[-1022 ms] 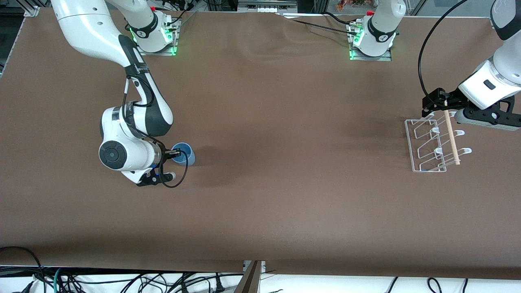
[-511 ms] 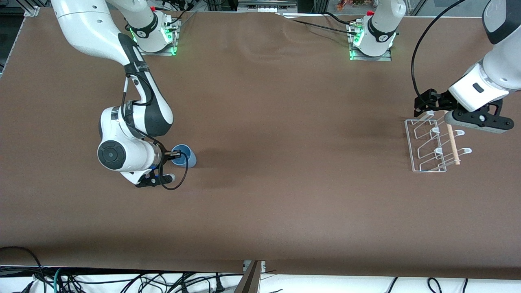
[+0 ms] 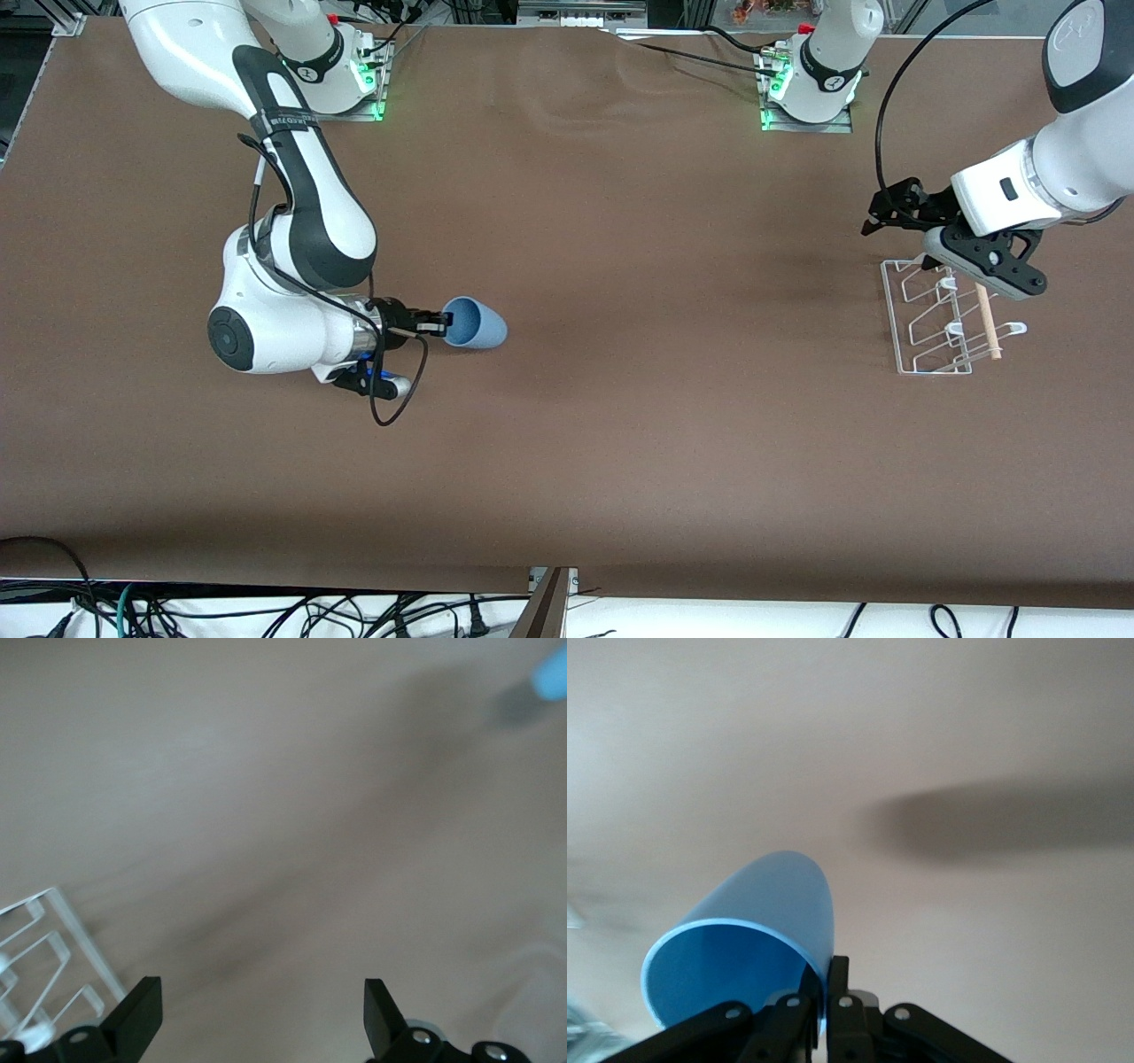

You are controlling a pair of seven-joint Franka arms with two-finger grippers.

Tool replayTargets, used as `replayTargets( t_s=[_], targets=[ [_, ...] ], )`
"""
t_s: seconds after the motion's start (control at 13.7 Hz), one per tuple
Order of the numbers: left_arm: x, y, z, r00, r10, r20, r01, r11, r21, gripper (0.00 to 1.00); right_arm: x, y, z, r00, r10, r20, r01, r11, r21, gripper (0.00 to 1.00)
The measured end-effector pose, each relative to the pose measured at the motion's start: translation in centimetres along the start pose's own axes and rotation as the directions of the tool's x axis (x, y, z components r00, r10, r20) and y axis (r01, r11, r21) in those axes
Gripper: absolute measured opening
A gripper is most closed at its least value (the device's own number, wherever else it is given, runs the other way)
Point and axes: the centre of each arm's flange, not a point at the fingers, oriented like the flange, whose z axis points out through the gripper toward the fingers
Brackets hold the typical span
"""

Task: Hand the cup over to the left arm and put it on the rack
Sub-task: 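Grasp the blue cup with the right gripper and lift it, then carry the cup toward the left gripper while the left gripper approaches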

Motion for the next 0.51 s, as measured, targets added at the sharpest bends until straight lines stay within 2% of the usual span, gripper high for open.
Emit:
replayTargets(
  t_s=[0.29, 0.51],
  targets=[
    [2.0, 0.3, 3.3, 0.984, 0.163, -0.074, -0.175, 0.963, -0.203, 1.00, -4.6, -8.6, 1.4, 0.988, 0.151, 0.029, -0.154, 0.978, 0.142, 0.04],
    [3.7, 1.1, 5.9, 0.947, 0.277, -0.160, -0.315, 0.897, -0.310, 1.00, -8.5, -13.7, 4.3, 0.979, 0.192, 0.067, -0.202, 0.958, 0.205, 0.04]
  ],
)
